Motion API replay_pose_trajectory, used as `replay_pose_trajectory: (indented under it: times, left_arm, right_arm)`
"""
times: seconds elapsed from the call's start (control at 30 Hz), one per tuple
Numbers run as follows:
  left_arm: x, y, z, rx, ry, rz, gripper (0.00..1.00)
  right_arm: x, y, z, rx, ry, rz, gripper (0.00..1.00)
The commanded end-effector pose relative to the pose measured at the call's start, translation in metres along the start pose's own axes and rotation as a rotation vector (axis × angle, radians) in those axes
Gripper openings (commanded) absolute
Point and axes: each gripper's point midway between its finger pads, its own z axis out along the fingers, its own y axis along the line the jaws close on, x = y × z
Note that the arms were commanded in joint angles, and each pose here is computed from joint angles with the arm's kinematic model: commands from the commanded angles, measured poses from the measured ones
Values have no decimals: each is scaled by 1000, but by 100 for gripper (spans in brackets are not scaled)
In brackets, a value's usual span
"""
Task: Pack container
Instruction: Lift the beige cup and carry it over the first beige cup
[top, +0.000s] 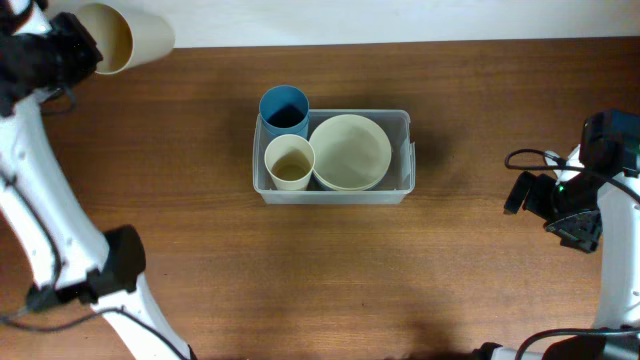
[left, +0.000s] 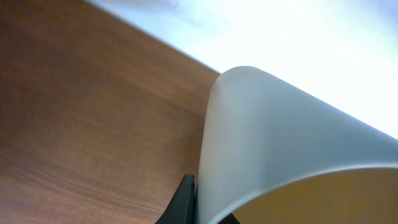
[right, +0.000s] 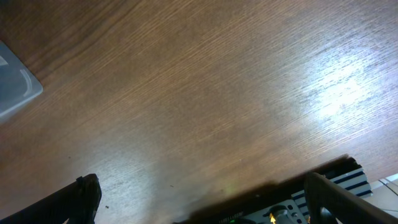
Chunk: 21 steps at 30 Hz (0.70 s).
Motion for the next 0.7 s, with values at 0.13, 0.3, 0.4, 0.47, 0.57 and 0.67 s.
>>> replay_pose_trajectory:
  times: [0.13, 0.3, 0.4, 0.47, 0.57, 0.67]
  left_arm:
    - [66, -52, -61, 107, 97, 172, 1]
    - [126, -66, -68, 136, 246, 229, 2]
    - [152, -71, -74, 147, 300, 267, 1]
    - [165, -73, -76, 140, 319, 300, 2]
    - [179, -82, -78, 162, 349, 338, 2]
    - [190, -92, -77, 181, 380, 360, 1]
  right_arm:
    - [0, -1, -1, 6, -10, -10, 99]
    - [0, -1, -1, 5, -10, -10, 99]
    - [0, -1, -1, 6, -10, -10, 99]
    - [0, -1, -1, 6, -10, -10, 99]
    - [0, -1, -1, 5, -10, -10, 99]
    - [0, -1, -1, 6, -10, -10, 99]
